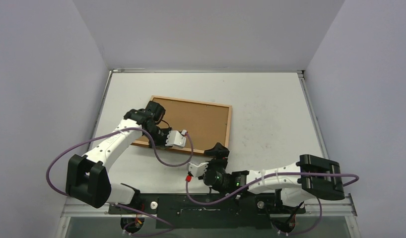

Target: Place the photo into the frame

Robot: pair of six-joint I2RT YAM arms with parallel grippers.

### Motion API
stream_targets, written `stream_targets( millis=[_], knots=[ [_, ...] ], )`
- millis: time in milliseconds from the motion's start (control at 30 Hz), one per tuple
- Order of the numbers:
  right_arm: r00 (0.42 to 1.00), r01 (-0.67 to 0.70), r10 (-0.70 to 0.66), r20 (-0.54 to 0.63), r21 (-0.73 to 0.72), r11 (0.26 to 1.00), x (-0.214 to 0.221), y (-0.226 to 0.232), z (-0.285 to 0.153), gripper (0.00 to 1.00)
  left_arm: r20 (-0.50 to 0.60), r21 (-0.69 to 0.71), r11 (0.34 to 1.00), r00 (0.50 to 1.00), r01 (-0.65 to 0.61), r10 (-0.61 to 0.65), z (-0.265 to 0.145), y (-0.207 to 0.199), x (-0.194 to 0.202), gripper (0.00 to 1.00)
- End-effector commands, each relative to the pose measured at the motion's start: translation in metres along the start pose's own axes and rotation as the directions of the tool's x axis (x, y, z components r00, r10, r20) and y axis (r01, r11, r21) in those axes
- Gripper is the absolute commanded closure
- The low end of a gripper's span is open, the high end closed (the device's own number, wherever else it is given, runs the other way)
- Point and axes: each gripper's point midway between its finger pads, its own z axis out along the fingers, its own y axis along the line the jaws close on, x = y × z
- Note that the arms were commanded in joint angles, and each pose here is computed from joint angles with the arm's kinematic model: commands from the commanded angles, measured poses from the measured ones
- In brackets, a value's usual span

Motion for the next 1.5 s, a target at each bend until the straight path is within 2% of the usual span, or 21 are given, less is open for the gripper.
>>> stream_targets(
  millis=[0,167,300,333,400,467,500,600,800,933,1000,1067,1133,1233,1300,1400,1467],
  knots=[
    [1.0,0.024,-0.026,0.013,0.157,0.987,-0.015,-0.022,-0.002,0.18,0.046,-0.102,0.993,0.996,-0.066,0.071,-0.027,0.021,-0.019,0.97],
    [0.999,0.048,-0.048,-0.004,0.167,0.985,-0.021,-0.017,0.001,0.53,0.056,-0.116,0.991,0.996,-0.068,0.075,-0.028,0.023,-0.021,0.97],
    [1.0,0.029,-0.028,-0.007,0.189,0.981,-0.028,-0.024,0.0,0.71,0.056,-0.13,0.989,0.995,-0.069,0.076,-0.031,0.026,-0.022,0.95],
    [1.0,0.028,-0.028,-0.006,0.189,0.982,-0.029,-0.024,-0.001,0.73,0.061,-0.146,0.987,0.995,-0.065,0.075,-0.034,0.029,-0.022,0.92],
    [1.0,0.021,-0.022,0.0,0.189,0.982,-0.033,-0.027,-0.002,0.78,0.077,-0.194,0.98,0.995,-0.051,0.067,-0.042,0.038,-0.025,0.75],
    [1.0,0.003,-0.005,0.009,0.188,0.982,-0.038,-0.031,-0.003,0.83,0.098,-0.243,0.969,0.993,-0.035,0.061,-0.052,0.047,-0.026,0.52],
    [1.0,-0.016,0.013,0.016,0.186,0.982,-0.042,-0.033,-0.003,0.85,0.112,-0.272,0.962,0.992,-0.025,0.057,-0.059,0.053,-0.027,0.43],
    [0.999,-0.049,0.046,0.024,0.182,0.982,-0.052,-0.043,-0.006,0.88,0.159,-0.363,0.932,0.986,0.016,0.045,-0.088,0.074,-0.031,0.31],
    [0.982,-0.176,0.166,0.094,0.115,0.978,-0.089,-0.08,-0.015,0.85,0.344,-0.543,0.806,0.938,0.234,-0.041,-0.181,0.126,-0.033,0.25],
    [0.95,-0.298,0.293,0.111,0.031,0.954,-0.114,-0.117,-0.02,0.82,0.517,-0.602,0.666,0.85,0.441,-0.096,-0.254,0.156,-0.021,0.25],
    [0.928,-0.355,0.354,0.115,-0.015,0.935,-0.124,-0.134,-0.019,0.81,0.626,-0.573,0.592,0.769,0.567,-0.13,-0.282,0.164,-0.012,0.25],
    [0.893,-0.434,0.437,0.109,-0.052,0.899,-0.129,-0.153,-0.015,0.81,0.713,-0.535,0.533,0.689,0.655,-0.13,-0.304,0.167,-0.003,0.25],
    [0.856,-0.5,0.509,0.094,-0.101,0.86,-0.131,-0.167,-0.008,0.82,0.769,-0.5,0.508,0.63,0.702,-0.113,-0.317,0.163,0.003,0.25],
    [0.79,-0.597,0.609,0.062,-0.142,0.789,-0.132,-0.191,0.004,0.82,0.801,-0.5,0.46,0.594,0.734,-0.076,-0.331,0.154,0.009,0.24],
    [0.739,-0.663,0.673,0.022,-0.151,0.733,-0.123,-0.207,0.019,0.82,0.825,-0.478,0.452,0.562,0.753,-0.065,-0.333,0.15,0.01,0.23],
    [0.646,-0.754,0.763,-0.028,-0.179,0.632,-0.112,-0.225,0.039,0.81,0.85,-0.429,0.456,0.519,0.78,-0.087,-0.326,0.148,0.012,0.23],
    [0.563,-0.818,0.824,-0.067,-0.182,0.545,-0.098,-0.235,0.054,0.81,0.861,-0.399,0.452,0.495,0.798,-0.114,-0.318,0.15,0.017,0.23]
  ],
)
